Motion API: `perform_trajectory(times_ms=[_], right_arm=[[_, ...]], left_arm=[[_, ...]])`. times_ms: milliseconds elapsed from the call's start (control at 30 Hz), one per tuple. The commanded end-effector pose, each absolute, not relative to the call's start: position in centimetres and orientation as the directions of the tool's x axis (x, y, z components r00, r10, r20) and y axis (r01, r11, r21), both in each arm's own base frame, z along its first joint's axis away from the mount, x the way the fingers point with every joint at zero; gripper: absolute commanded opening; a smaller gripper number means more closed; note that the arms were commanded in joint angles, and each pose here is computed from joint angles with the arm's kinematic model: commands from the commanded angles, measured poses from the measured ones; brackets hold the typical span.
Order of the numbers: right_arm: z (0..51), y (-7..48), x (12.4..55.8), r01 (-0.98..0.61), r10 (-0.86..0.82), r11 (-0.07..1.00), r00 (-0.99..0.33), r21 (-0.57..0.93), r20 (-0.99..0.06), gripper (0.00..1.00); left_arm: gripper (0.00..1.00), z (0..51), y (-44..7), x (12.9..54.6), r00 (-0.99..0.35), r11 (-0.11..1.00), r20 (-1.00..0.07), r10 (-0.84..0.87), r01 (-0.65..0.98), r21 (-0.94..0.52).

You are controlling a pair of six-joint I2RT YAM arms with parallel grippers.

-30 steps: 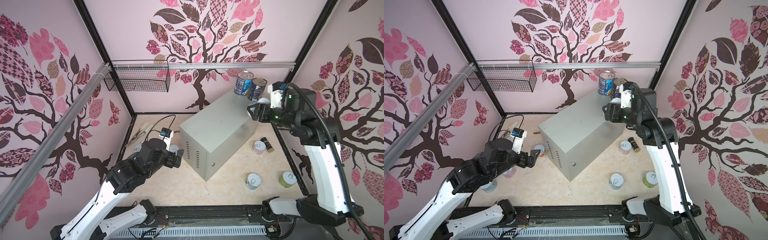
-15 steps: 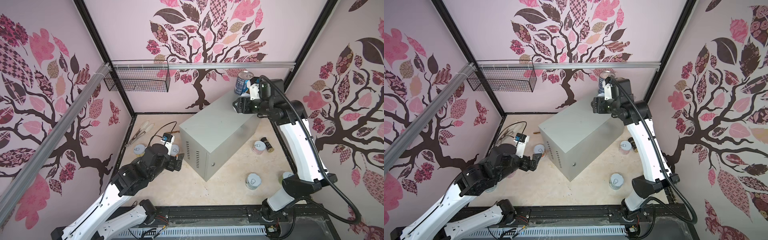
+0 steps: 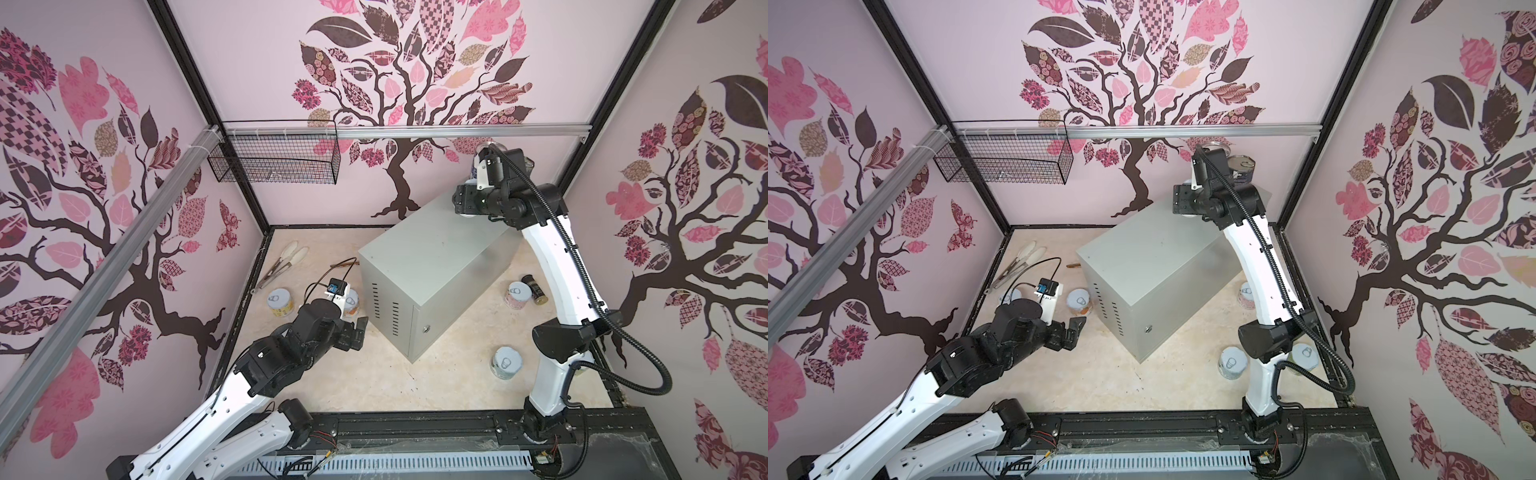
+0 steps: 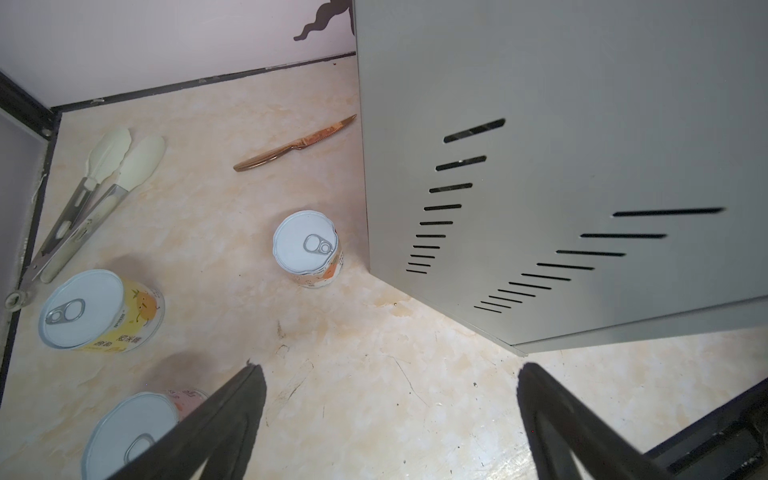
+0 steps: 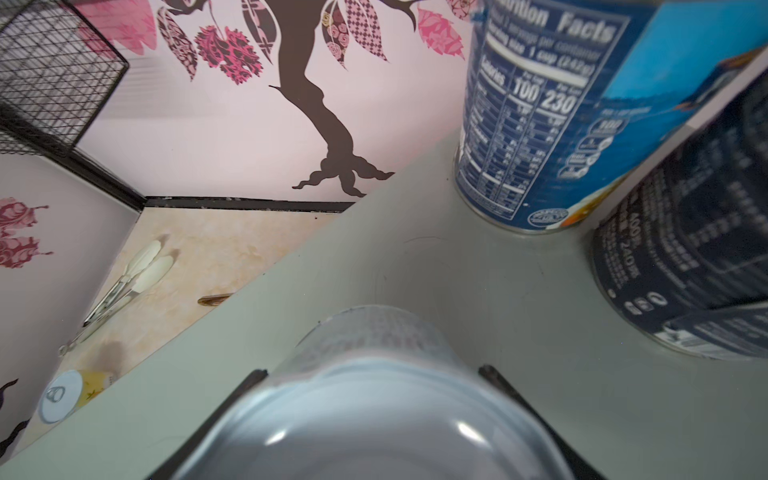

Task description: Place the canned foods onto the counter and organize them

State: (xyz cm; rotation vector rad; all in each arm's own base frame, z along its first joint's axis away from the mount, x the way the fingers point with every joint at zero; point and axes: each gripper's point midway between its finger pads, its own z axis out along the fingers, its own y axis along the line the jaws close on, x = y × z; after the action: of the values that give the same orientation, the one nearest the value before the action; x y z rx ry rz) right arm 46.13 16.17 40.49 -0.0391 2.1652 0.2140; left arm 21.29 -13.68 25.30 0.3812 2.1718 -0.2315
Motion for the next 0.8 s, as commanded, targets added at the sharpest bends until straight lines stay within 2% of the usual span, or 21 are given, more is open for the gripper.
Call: perform_trajectory(times_ms=[0,400,767], right_arm=[[42.3,16.2,47.7,-0.057,0.105,0.987,-0.492,0.152,-0.864,0.57],[40.1,16.2,50.6,0.004,0.093,0.994,-0.491,0.105,-0.866,0.58],[39.2,16.0,51.2,0.023,0.076,0.997,-0.496,0.074,-0.865,0.80]], left_arm=[[0.98,25.0,-13.5,21.4,-0.536,0.938,-0.828,0.166,0.344,-0.034],[0.98,24.3,-13.5,21.1,-0.536,0.933,-0.828,0.168,0.357,-0.042],[0.98,24.2,-13.6,20.9,-0.536,0.930,-0.827,0.167,0.365,-0.049]])
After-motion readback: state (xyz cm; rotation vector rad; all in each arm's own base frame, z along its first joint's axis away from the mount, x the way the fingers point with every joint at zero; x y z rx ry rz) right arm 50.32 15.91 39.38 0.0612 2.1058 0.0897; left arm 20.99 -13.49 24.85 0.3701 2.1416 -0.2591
